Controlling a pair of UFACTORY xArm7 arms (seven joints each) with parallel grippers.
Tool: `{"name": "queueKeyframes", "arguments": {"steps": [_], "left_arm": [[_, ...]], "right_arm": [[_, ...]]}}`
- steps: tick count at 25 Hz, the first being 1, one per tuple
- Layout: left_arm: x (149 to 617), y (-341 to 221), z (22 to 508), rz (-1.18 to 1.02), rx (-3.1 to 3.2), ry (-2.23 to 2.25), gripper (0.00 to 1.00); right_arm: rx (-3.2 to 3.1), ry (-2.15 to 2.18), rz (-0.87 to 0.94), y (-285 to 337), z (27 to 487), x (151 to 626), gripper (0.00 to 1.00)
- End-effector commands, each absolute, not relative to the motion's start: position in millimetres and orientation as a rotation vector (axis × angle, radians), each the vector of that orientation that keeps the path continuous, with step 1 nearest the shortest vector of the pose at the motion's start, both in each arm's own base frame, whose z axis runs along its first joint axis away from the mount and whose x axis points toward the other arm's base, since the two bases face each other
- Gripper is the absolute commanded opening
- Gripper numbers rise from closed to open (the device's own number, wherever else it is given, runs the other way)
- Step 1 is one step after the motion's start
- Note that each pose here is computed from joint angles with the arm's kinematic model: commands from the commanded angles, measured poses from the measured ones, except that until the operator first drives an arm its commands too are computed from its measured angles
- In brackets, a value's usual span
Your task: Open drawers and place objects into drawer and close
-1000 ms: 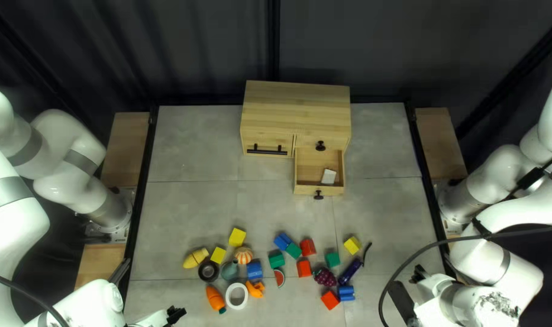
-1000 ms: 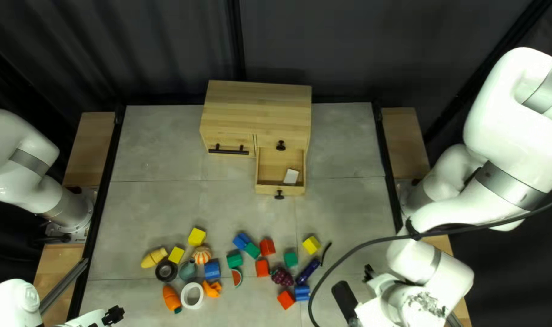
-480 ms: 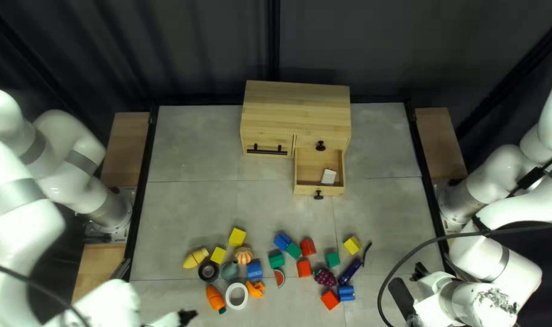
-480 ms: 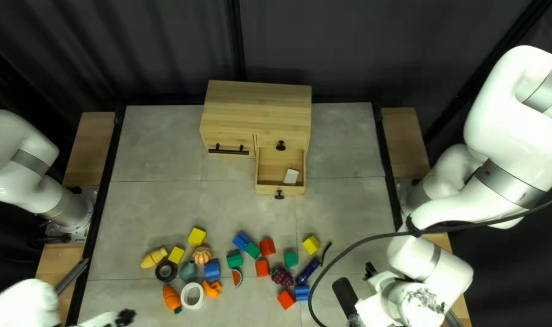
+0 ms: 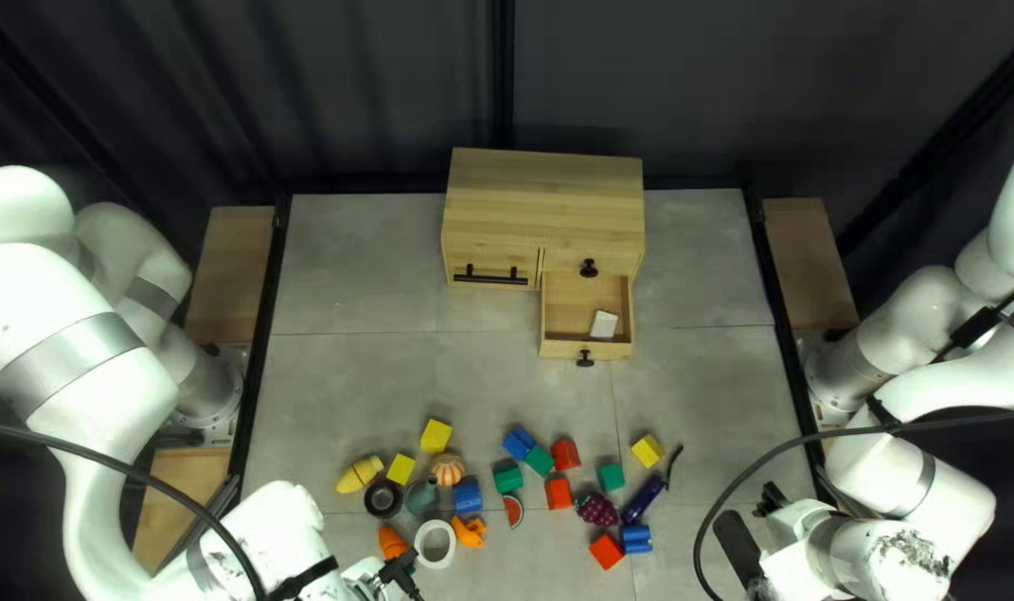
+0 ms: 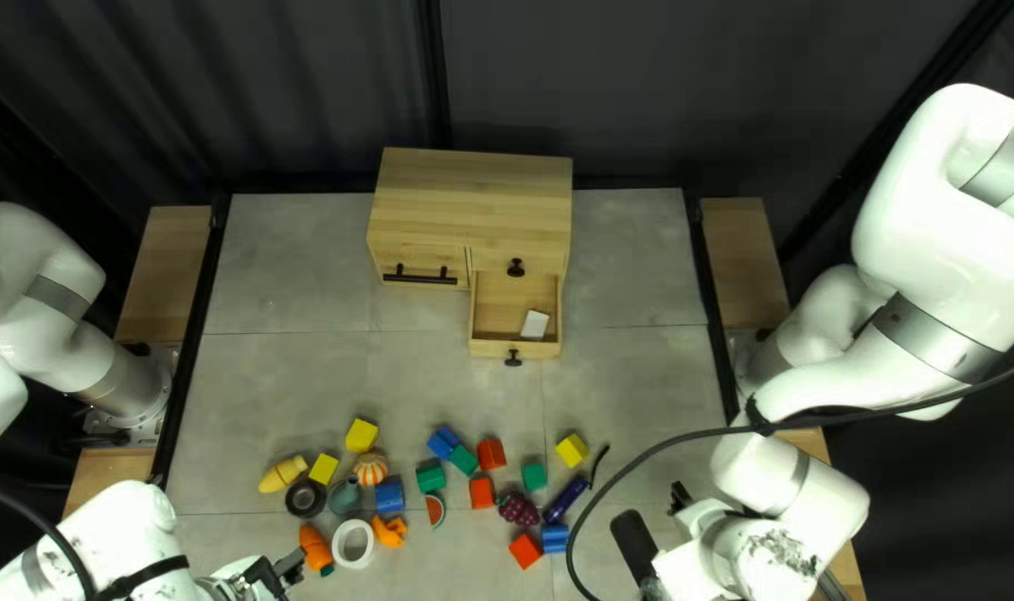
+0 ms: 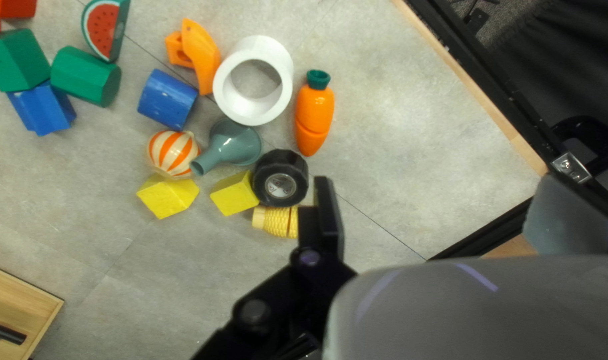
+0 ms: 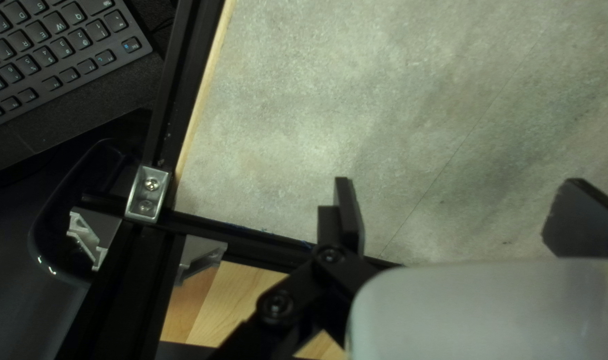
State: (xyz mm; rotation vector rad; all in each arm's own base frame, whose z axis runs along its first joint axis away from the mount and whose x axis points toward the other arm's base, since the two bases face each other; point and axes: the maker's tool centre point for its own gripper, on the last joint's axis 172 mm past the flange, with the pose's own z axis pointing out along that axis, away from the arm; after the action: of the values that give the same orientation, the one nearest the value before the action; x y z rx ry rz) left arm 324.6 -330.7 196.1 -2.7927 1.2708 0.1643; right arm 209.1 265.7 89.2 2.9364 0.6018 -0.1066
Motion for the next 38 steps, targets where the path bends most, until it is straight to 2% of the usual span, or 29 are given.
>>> {"name": "queueKeyframes", "arguments": {"steps": [1,6,10,15,26,38], "left_arm": [[344,-356,193,0.169,-2.773,1.271,1.0],[367,-365,190,-0.058,-2.779,1.231,1.0],[370,-347,165,-0.26,-2.814,1.115,1.0],[368,-330,129,-0.357,-2.858,1.035,1.0],[388,-317,95,-0.332,-2.914,1.082,1.0],[390,-290,76,-0.142,-2.91,1.124,1.0]], "right_arm": [[2.936,0.602,-0.107,266,89,209,1.0],[2.936,0.602,-0.107,266,89,209,1.0],[2.936,0.602,-0.107,266,89,209,1.0],[2.936,0.602,-0.107,266,89,209,1.0],[2.936,0.602,-0.107,266,89,209,1.0],[2.936,0.602,-0.107,266,89,209,1.0]]}}
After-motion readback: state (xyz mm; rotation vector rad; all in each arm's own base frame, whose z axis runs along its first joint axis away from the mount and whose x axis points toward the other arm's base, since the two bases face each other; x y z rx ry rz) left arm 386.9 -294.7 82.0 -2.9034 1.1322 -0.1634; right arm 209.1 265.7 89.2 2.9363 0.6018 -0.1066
